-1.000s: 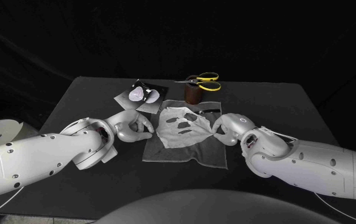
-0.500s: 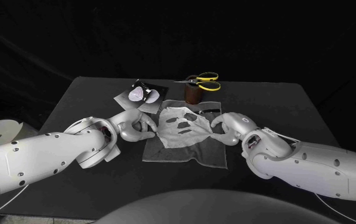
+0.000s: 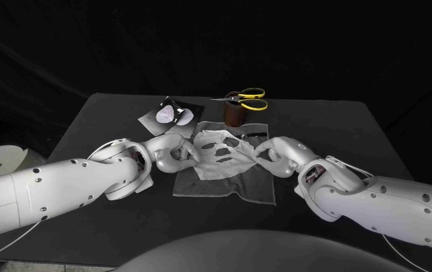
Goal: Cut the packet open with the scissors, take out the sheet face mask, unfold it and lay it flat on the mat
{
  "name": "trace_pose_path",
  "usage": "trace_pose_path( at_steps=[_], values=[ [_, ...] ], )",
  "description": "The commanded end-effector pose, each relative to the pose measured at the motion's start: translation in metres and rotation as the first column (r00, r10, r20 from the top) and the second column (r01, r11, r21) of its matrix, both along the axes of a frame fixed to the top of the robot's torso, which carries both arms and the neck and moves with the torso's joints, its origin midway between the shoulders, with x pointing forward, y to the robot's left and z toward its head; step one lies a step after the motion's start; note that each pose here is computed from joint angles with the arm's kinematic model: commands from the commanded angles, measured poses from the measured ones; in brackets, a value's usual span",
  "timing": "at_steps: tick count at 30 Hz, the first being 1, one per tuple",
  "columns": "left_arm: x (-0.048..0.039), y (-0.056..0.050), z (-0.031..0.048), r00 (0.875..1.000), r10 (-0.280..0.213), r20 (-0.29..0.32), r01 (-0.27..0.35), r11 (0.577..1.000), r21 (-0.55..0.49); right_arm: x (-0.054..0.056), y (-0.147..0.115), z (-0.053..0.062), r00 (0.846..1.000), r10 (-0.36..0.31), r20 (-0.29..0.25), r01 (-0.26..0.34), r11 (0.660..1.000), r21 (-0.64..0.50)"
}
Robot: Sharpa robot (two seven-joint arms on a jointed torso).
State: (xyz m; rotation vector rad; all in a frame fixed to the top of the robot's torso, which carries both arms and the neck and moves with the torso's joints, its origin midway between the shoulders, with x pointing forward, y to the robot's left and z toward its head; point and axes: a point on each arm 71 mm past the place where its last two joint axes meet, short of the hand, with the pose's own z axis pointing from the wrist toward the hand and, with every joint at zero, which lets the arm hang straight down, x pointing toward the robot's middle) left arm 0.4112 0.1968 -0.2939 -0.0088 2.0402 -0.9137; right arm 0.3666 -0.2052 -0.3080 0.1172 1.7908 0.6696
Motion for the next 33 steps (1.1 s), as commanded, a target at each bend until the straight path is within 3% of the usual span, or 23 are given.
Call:
trace_pose_path(
  at_steps=[1,13,19,33],
  values=[
    [-0.0031,-0.011,-0.001,0.985,-0.159,0.071,0.152,0.984,0.095,-0.004,0.016,0.0,0.992,0.119,-0.047,-0.116,0.991,0.066],
    [-0.0028,-0.022,-0.0044,0.952,-0.275,0.132,0.243,0.945,0.22,-0.005,0.032,-0.011,0.972,0.198,-0.127,-0.206,0.977,-0.058],
    [-0.0019,-0.026,-0.007,0.948,-0.291,0.125,0.253,0.934,0.254,-0.003,0.035,-0.016,0.971,0.193,-0.141,-0.209,0.971,-0.112],
    [-0.0002,-0.024,-0.0112,0.952,-0.29,0.095,0.251,0.921,0.297,0.002,0.033,-0.02,0.975,0.167,-0.15,-0.191,0.967,-0.166]
  ],
)
